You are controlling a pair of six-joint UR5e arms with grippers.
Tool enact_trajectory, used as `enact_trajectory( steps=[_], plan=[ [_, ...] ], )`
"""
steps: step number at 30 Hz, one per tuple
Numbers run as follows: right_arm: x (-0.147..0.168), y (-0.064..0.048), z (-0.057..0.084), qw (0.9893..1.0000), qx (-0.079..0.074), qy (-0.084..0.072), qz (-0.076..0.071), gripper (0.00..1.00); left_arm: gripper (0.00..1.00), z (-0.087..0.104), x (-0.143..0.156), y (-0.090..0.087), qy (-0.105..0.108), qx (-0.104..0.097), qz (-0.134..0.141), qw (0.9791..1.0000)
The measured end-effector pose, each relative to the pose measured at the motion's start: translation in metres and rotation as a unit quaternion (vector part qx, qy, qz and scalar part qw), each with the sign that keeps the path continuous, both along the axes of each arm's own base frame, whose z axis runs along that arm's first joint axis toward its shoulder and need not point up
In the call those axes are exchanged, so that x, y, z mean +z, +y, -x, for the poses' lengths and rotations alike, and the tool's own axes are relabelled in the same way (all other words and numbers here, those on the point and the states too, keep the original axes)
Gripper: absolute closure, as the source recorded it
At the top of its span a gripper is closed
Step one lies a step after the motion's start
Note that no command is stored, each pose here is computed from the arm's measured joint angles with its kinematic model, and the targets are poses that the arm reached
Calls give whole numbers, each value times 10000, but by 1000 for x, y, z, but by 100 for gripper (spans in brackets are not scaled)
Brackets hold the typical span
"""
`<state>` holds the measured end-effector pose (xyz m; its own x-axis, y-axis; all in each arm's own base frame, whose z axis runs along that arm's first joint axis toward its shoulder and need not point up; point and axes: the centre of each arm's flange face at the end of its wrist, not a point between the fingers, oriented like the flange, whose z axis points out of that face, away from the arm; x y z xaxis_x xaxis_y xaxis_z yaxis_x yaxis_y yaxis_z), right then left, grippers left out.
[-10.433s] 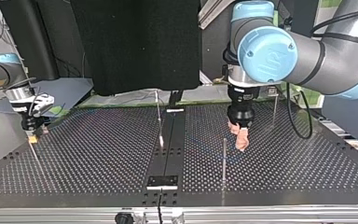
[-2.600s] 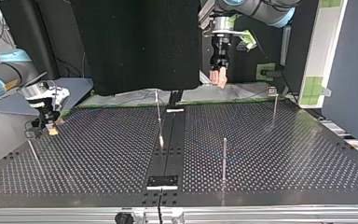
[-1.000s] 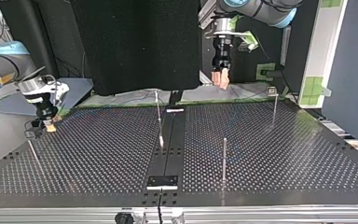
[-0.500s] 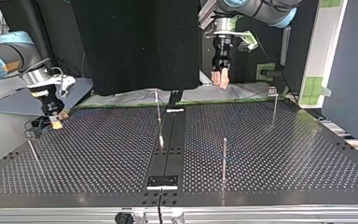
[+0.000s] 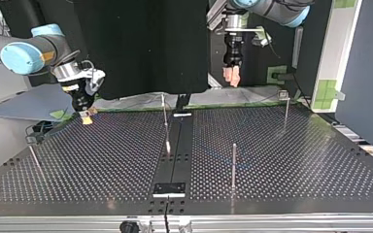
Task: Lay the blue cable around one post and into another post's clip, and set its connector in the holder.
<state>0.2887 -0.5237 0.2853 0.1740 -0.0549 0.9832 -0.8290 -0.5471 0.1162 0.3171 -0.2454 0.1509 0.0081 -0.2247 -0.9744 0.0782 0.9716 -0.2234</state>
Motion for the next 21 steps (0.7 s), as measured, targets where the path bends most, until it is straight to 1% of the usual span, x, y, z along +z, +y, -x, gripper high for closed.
enact_trajectory(
  steps=[2,4,9,14,17,21],
  plan=[
    [-5,7,-7,10000,10,6,-8,0,0,6,-5,3,122,12,-53,9999],
    [-12,16,-15,10000,66,23,-24,0,0,13,-11,7,257,21,-116,9996],
    [-31,42,-36,9994,304,93,-136,0,0,22,-18,11,493,9,-228,9985],
    [-44,63,-51,9984,510,194,-159,0,0,25,-21,12,636,-34,-355,9973],
    [-51,76,-60,9977,620,208,-159,0,0,26,-22,12,688,-61,-422,9967],
    [-62,95,-71,9966,778,221,-151,0,0,26,-22,12,705,-94,-439,9965]
  ],
)
